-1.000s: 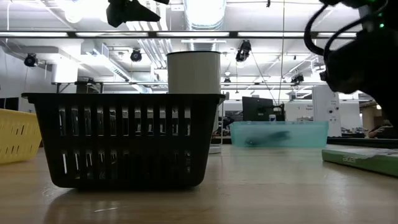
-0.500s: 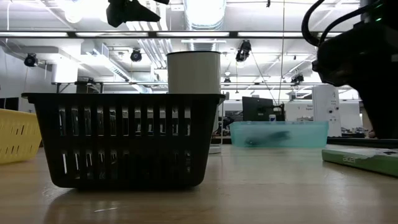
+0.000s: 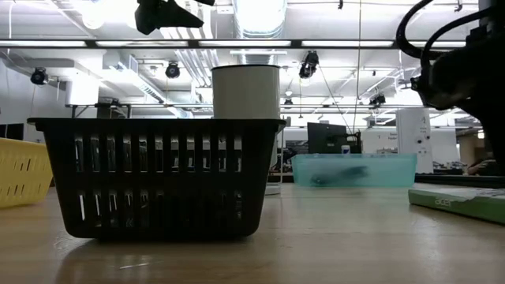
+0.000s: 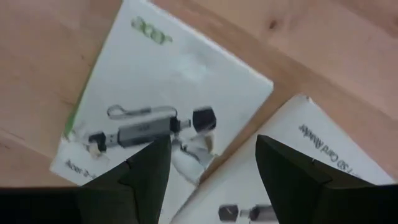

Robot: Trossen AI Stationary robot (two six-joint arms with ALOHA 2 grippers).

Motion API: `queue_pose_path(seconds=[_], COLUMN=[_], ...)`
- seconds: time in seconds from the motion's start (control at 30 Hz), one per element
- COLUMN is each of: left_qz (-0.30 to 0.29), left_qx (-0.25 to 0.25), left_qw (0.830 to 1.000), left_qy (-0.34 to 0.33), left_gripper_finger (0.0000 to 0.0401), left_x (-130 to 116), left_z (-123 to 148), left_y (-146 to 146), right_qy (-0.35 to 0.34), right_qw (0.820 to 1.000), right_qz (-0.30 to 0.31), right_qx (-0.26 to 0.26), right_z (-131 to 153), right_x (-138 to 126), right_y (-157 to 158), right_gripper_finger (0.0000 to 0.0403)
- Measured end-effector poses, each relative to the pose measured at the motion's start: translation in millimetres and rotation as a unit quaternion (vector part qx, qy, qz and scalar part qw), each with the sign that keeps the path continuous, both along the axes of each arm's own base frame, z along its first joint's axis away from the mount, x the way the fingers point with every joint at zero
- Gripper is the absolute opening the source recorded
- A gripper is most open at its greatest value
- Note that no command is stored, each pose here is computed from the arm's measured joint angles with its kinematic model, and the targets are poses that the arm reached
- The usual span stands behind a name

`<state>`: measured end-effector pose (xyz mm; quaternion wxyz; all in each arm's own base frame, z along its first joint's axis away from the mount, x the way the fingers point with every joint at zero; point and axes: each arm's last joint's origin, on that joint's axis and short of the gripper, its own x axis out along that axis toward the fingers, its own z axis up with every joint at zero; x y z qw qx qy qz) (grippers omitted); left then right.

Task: Pick and place items into bin
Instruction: Put the left card reader box into the yellow bin

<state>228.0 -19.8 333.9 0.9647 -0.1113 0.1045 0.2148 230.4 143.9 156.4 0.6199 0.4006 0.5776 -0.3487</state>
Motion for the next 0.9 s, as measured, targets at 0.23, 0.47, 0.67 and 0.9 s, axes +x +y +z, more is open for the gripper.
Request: queue_pose_path(seconds=[0.23, 0.47, 0.67, 0.9], left_qz=[0.000, 0.000, 0.000, 0.000], left_qx=[0.000, 0.000, 0.000, 0.000], left_qw=[1.000, 1.000, 1.000, 1.000], left_qy=[0.000, 0.000, 0.000, 0.000], left_gripper_finger=[0.0265, 0.0265, 0.0265, 0.0265], left_x=[0.0, 0.0, 0.0, 0.0], left_z=[0.0, 0.0, 0.0, -0.1], left_y=[0.1, 0.0, 0.1, 0.1], right_qy=[-0.004, -0.025, -0.021, 0.000], right_qw=[1.000, 0.998, 0.996, 0.994], right_qz=[0.005, 0.061, 0.083, 0.107], right_qx=[-0.008, -0.016, -0.014, 0.021], right_z=[-0.3, 0.0, -1.6, -6.3], right_x=[0.1, 2.9, 1.7, -2.1], right_y=[-0.5, 0.5, 0.2, 0.7], right_gripper_finger=[0.0209, 0.0180, 0.0162, 0.0165])
